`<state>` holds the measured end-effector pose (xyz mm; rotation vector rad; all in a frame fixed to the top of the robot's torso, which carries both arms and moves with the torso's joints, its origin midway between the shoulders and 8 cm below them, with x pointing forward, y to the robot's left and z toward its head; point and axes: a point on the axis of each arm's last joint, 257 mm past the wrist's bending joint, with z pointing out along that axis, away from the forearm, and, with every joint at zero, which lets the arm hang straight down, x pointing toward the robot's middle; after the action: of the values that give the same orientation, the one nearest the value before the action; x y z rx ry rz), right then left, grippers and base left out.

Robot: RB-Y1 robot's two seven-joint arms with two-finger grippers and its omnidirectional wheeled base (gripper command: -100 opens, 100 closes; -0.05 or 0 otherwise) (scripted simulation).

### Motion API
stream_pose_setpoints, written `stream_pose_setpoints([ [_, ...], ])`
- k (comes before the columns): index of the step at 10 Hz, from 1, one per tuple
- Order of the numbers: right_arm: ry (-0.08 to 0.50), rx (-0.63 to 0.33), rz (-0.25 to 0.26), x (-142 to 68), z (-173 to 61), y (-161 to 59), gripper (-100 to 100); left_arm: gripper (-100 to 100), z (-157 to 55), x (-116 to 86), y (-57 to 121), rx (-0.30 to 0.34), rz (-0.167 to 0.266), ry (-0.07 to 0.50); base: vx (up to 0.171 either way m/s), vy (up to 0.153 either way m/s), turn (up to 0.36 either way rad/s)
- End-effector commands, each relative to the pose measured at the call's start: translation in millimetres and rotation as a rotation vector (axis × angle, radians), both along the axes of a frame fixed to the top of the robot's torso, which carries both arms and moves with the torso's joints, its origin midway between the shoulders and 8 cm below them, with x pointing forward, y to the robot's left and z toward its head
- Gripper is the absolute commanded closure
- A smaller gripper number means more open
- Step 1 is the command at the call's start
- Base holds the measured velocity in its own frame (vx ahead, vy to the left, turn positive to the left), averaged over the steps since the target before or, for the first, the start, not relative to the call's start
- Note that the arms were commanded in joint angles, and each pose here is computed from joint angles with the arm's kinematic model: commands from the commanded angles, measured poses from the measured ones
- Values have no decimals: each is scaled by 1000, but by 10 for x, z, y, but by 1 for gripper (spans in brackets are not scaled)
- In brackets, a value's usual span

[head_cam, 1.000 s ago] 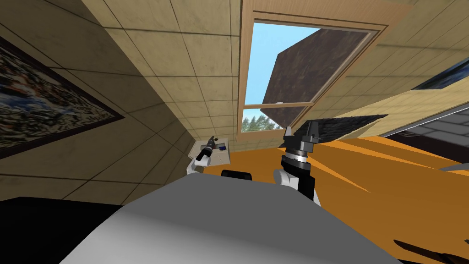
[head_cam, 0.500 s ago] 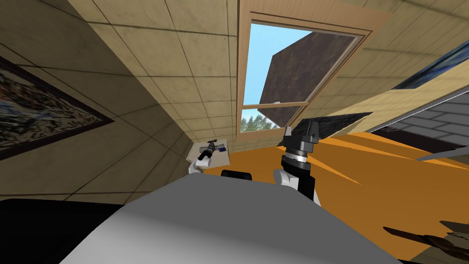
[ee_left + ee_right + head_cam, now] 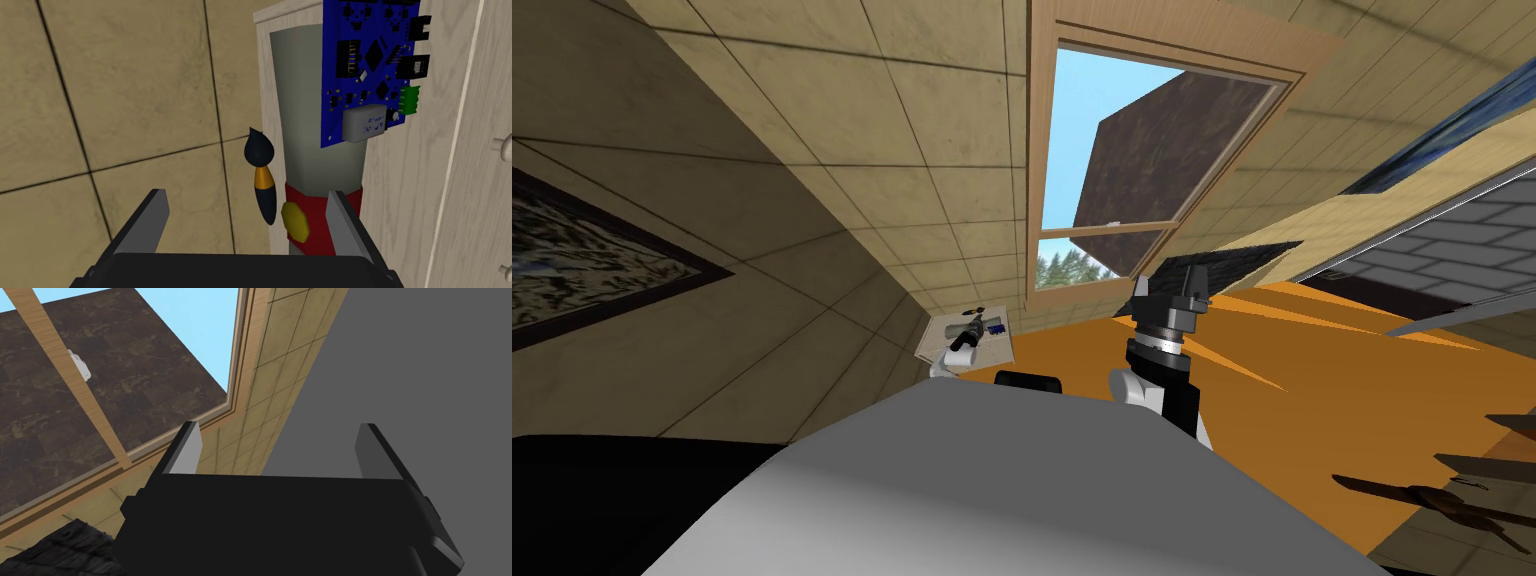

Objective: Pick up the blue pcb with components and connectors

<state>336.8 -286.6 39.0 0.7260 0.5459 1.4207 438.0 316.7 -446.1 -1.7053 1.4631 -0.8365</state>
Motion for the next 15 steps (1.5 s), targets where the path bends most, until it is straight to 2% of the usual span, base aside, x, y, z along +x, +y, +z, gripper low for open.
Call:
stream_pose_setpoints([
  [1, 0, 0, 0, 0, 0, 0, 0, -100, -178, -50, -89, -18, 6, 43, 19, 43, -71],
  [4, 0, 0, 0, 0, 0, 0, 0, -100, -413, -139, -400, -77, 14, 100, 22, 34, -56],
  [5, 0, 0, 0, 0, 0, 0, 0, -100, -413, -139, -400, -77, 14, 100, 9, 17, -9],
  [7, 0, 0, 0, 0, 0, 0, 0, -100, -499, -170, -642, -121, 16, 120, 4, 10, -26],
  [8, 0, 0, 0, 0, 0, 0, 0, -100, -492, -163, -602, -109, 15, 115, 0, 0, 0],
  [9, 0, 0, 0, 0, 0, 0, 0, 0, -498, -163, -616, -111, 15, 116, 0, 0, 0],
  [10, 0, 0, 0, 0, 0, 0, 0, -100, -526, -123, -543, -110, 24, 117, -17, -7, -74],
  [12, 0, 0, 0, 0, 0, 0, 0, -100, -516, -1, -393, -108, 42, 104, -49, -21, -128],
  [13, 0, 0, 0, 0, 0, 0, 0, -100, -573, -42, -395, -109, 43, 117, -39, -12, -24],
  [14, 0, 0, 0, 0, 0, 0, 0, -100, -591, -1, -320, -109, 53, 117, -32, -12, -72],
  [15, 0, 0, 0, 0, 0, 0, 0, -100, -552, 80, -241, -109, 63, 104, -44, -17, -98],
])
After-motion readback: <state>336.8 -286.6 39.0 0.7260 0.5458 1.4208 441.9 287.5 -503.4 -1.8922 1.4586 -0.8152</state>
